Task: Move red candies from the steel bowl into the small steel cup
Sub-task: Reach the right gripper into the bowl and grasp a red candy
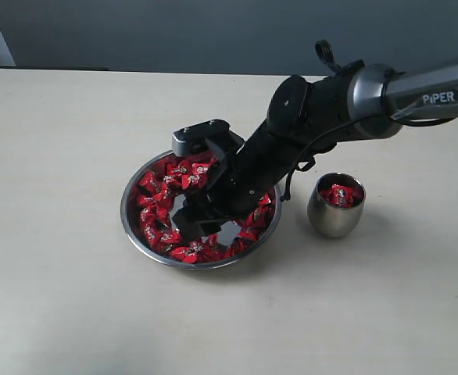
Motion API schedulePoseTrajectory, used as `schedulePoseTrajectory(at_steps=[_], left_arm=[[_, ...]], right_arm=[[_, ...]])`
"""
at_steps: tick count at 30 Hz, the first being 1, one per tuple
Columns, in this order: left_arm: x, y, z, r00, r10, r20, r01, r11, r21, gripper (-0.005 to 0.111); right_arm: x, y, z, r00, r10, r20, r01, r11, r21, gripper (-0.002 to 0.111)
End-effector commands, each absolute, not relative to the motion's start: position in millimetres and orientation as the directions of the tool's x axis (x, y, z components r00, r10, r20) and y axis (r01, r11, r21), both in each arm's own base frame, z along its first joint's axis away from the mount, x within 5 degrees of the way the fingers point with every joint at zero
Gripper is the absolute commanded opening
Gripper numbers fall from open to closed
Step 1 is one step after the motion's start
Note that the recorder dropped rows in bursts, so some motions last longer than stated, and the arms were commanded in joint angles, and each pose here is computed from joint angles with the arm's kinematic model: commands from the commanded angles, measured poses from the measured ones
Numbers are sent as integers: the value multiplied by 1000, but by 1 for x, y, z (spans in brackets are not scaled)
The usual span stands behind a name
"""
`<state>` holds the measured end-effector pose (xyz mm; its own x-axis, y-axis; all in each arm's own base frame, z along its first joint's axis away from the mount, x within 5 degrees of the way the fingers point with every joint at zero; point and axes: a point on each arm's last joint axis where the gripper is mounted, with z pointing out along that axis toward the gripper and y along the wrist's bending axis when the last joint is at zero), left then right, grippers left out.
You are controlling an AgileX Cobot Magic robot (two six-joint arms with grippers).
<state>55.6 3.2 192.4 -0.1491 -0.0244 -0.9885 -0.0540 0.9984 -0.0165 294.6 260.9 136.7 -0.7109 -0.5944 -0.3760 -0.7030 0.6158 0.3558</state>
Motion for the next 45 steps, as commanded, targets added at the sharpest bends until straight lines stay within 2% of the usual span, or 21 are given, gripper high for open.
schedulePoseTrajectory(at_steps=[1, 26, 45], left_arm=[[55, 3, 192, -143, -24, -989, -48, 999, -18, 0], [55, 3, 192, -143, -24, -989, -48, 999, -18, 0], [55, 3, 192, -143, -24, -989, -48, 999, -18, 0]], right_arm=[[299, 263, 140, -714, -564, -415, -697, 628, 345, 55], [302, 263, 141, -700, -561, -442, -708, 628, 324, 55], [297, 264, 140, -667, -610, -428, -744, 578, 336, 55]])
